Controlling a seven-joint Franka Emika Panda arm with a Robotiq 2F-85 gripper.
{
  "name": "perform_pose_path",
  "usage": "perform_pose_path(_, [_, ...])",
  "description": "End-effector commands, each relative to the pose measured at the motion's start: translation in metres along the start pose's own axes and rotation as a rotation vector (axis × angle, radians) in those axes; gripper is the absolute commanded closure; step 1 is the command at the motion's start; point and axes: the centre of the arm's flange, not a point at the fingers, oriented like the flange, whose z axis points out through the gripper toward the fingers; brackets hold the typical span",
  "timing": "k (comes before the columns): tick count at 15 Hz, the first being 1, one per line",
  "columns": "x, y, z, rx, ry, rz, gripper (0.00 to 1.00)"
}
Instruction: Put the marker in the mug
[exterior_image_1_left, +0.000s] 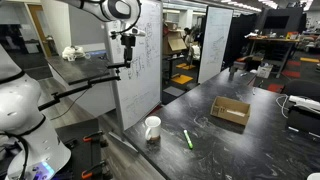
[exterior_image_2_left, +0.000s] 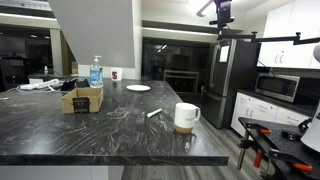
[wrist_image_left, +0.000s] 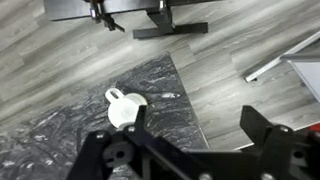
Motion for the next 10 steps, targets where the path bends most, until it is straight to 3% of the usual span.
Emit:
perform_pose_path(1, [0.000, 0.000, 0.000, 0.000, 0.000, 0.000, 0.00])
perform_pose_path(6, [0.008, 0.007, -0.001, 0.009, 0.006, -0.008, 0.00])
perform_pose_path(10, [0.045, 0.044, 0.006, -0.038, 0.068, -0.186, 0.00])
